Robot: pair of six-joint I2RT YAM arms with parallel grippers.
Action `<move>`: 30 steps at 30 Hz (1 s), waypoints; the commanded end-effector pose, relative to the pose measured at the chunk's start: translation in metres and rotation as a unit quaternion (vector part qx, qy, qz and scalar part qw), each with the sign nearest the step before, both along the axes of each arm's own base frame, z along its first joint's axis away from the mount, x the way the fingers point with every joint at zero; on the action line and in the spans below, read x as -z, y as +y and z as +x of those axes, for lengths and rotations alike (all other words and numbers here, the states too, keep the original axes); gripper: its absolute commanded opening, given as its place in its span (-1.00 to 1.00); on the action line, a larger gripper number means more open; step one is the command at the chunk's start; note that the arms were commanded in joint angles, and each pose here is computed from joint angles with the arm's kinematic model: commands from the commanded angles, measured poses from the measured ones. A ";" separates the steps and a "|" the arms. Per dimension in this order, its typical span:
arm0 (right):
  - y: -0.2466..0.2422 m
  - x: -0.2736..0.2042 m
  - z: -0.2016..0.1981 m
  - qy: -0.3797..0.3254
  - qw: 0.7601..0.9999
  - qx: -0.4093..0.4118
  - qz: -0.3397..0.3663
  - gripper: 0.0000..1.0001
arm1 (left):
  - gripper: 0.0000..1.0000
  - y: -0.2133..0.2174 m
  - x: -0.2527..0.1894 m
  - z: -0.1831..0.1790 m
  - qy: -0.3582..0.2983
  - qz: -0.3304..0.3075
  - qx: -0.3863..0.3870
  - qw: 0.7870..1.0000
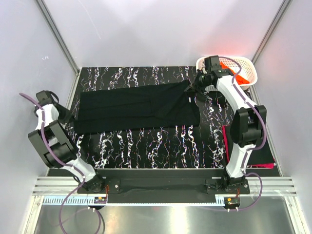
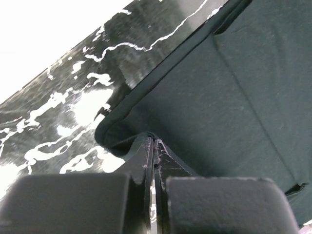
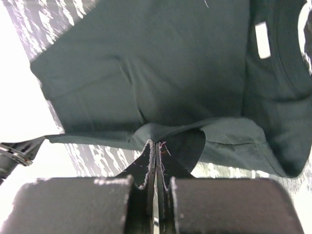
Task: Fold and stack the t-shirts
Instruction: Fold the tshirt
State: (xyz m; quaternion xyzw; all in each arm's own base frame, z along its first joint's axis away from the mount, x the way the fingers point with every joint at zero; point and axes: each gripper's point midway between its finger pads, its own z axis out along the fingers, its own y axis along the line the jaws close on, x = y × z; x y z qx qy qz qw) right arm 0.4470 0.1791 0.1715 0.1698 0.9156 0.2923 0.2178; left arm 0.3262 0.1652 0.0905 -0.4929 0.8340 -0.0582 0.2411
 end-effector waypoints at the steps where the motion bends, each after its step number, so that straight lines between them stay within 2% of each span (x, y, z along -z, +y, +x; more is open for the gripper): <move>1: 0.008 -0.037 0.027 -0.053 0.998 -0.012 0.023 -1.00 | -1.00 0.008 -0.011 0.024 -0.026 0.008 0.006 1.000; 20: 0.025 -0.033 0.078 -0.049 0.998 -0.016 0.046 -1.00 | -1.00 0.011 0.004 0.072 -0.015 0.015 0.025 0.999; 30: 0.025 -0.023 0.088 -0.043 0.998 -0.016 0.043 -1.00 | -1.00 0.017 0.011 0.090 -0.016 0.012 0.033 0.999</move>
